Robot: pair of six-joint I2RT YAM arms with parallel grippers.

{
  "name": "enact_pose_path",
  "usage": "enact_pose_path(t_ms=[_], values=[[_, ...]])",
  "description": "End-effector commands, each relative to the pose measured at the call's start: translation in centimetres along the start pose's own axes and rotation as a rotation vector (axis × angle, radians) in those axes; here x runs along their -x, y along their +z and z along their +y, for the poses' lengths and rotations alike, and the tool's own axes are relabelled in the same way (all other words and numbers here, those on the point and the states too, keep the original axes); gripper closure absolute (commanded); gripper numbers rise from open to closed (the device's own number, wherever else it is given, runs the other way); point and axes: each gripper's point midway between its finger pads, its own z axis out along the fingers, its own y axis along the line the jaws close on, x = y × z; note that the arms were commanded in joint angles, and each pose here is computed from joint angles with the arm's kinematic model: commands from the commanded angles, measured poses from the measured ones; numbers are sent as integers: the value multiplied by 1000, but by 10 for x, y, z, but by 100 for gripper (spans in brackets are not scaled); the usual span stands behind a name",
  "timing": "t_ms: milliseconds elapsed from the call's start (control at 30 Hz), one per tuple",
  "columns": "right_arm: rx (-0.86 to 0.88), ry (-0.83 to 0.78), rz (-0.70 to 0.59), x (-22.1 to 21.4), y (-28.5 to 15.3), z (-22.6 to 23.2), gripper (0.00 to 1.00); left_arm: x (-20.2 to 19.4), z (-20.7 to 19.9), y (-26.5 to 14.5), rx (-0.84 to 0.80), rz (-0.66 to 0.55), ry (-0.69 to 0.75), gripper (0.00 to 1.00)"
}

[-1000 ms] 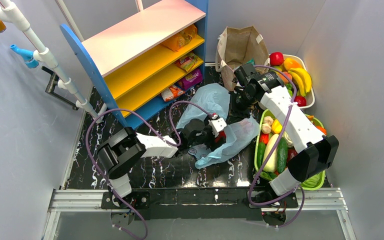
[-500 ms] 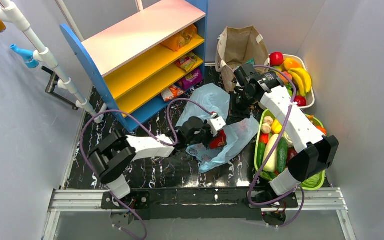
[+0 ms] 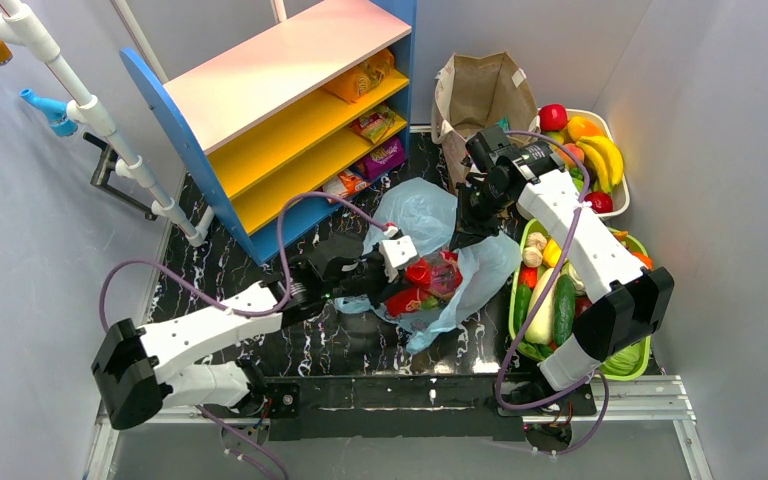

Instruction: Place the food into the grocery bag and tie it

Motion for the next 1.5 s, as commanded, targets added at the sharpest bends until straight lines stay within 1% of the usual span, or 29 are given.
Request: enact_pose_path(t_ms=[0,67,133,300,467,567,667,900,1067,1200,1300,1400,1467], values=[[8,-19,-30,7,-5,4,99,40,-11,-42,-25,-48,22,100],[10,-18,-33,7,-5,4,99,45,-7,-59,20,-65,27,100],[15,-15,-41,6,-7,5,99,46,2,-73,90,-56,24,100],[27,0,-47,1,-8,4,99,50,16,-111,195,26,54,100],[39,21,-50,-9,-7,0,99,84,35,-147,346,-30,30,100],[39,30,-48,-16,-7,-4,99,107,50,-160,439,-60,-3,100],[40,35,-44,-23,-7,-7,99,132,59,-161,482,-104,-7,100],[45,41,-43,-33,-11,-11,99,195,96,-150,646,-226,-43,100],[49,37,-40,-41,-12,-14,99,245,116,-114,680,-310,-58,100],[49,33,-42,-45,-13,-17,99,281,134,-91,732,-351,-87,100],[49,25,-45,-47,-14,-18,99,301,143,-71,739,-385,-95,100],[47,17,-46,-49,-14,-20,99,311,155,-46,766,-396,-96,100],[45,12,-53,-49,-15,-21,99,322,166,-39,804,-437,-109,100]])
